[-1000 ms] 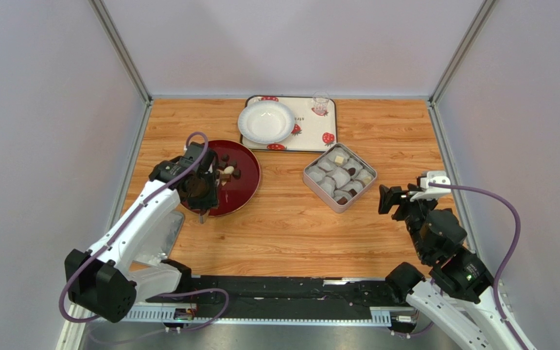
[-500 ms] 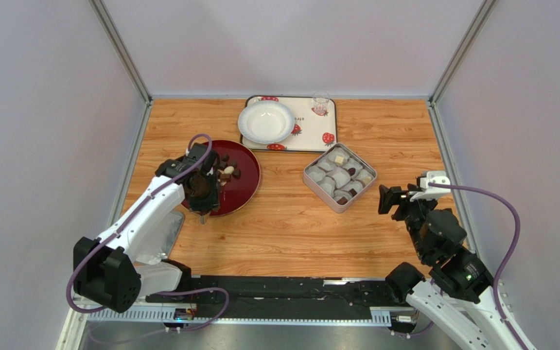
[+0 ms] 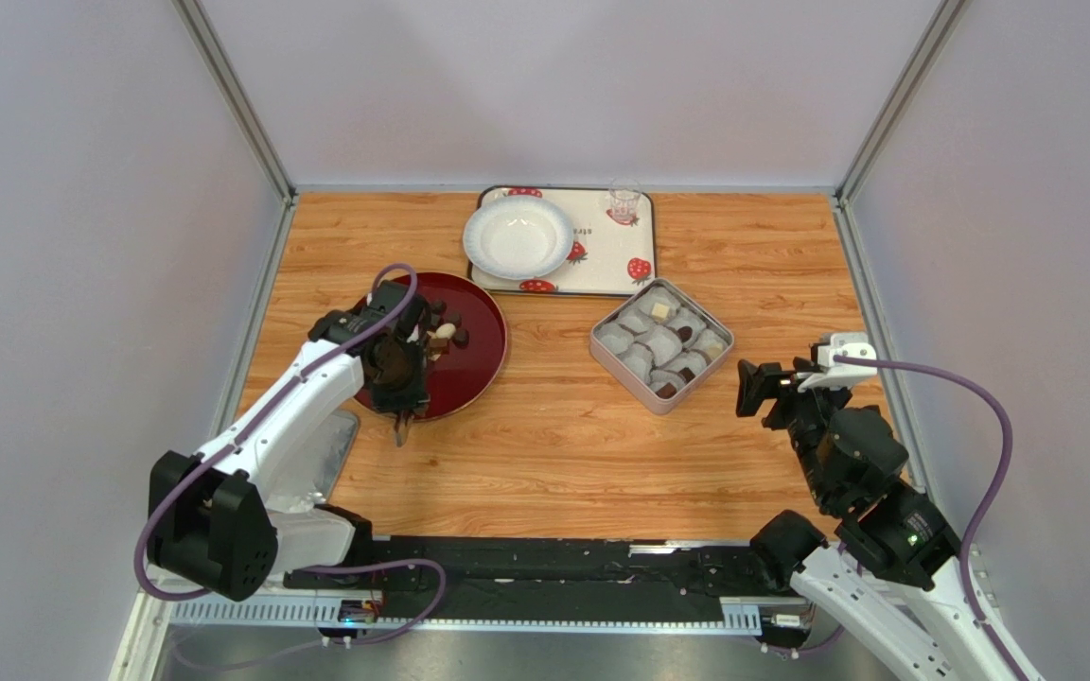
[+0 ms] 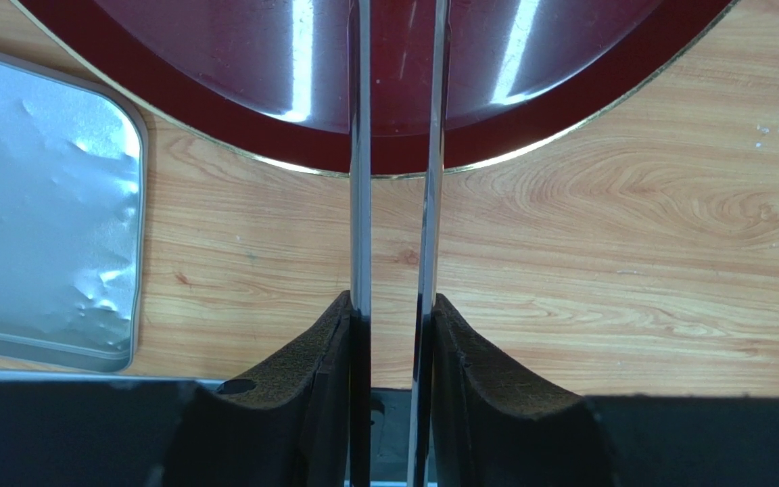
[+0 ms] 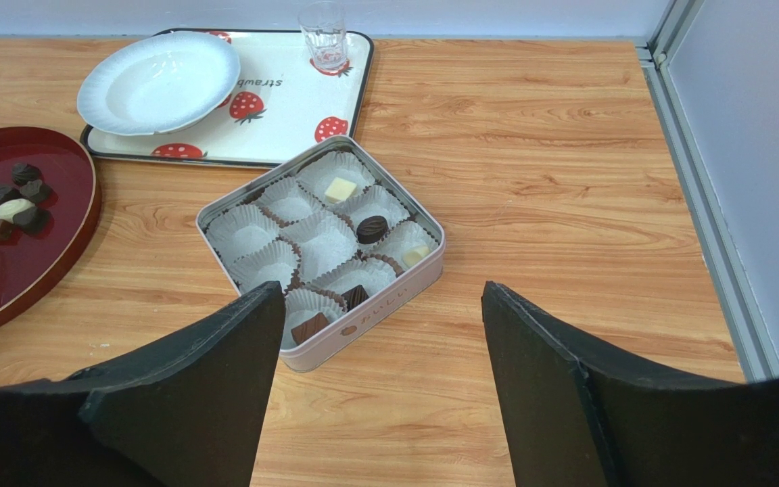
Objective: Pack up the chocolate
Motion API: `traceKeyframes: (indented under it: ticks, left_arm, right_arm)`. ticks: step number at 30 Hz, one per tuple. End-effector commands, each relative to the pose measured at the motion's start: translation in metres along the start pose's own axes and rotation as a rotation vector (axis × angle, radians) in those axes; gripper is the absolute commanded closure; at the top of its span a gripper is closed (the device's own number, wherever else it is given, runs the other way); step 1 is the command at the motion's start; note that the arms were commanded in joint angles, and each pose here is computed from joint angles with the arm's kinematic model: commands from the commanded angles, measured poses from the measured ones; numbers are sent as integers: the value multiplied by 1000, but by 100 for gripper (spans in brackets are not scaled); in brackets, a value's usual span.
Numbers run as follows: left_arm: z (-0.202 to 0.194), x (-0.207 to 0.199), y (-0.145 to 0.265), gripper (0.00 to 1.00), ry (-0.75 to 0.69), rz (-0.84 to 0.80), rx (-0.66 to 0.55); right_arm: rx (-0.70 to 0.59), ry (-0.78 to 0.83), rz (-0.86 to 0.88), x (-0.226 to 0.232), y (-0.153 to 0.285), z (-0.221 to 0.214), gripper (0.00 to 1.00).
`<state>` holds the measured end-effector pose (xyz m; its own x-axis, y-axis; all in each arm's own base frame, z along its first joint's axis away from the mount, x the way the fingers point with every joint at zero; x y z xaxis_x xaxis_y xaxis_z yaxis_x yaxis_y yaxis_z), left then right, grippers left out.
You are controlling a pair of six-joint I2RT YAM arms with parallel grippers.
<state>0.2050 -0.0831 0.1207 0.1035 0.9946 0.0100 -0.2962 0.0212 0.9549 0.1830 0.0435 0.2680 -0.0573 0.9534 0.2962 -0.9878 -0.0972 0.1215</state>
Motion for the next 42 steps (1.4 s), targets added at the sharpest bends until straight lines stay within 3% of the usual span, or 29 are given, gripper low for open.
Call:
traceKeyframes:
  ticks: [1, 16, 31, 42]
  left_arm:
    - [5, -3, 15, 68, 0, -39, -37]
    - [28, -32, 56, 68, -98, -201, -204]
    - [93, -154, 86, 68, -396, -412, -327]
    - [108, -247, 87, 68, -604, -536, -333]
  right_arm:
    - [-33, -3, 15, 4, -1, 8, 25]
    - [-40, -7, 14, 4, -1, 10, 25]
    - [-45, -9, 8, 2, 0, 11, 25]
    - [-43, -5, 3, 1, -1, 10, 25]
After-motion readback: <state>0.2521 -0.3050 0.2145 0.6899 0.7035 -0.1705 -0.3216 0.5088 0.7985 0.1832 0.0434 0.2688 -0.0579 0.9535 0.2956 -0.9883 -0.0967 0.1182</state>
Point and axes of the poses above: each gripper's point midway between its finger pads, its own y axis back along the fingers, its own x axis along the line the jaws close on, z = x × y, the point moved 2 cm from there along y, back along the fingers, and after that the axes turned 14 degrees about -y, right-handed, at the moved point
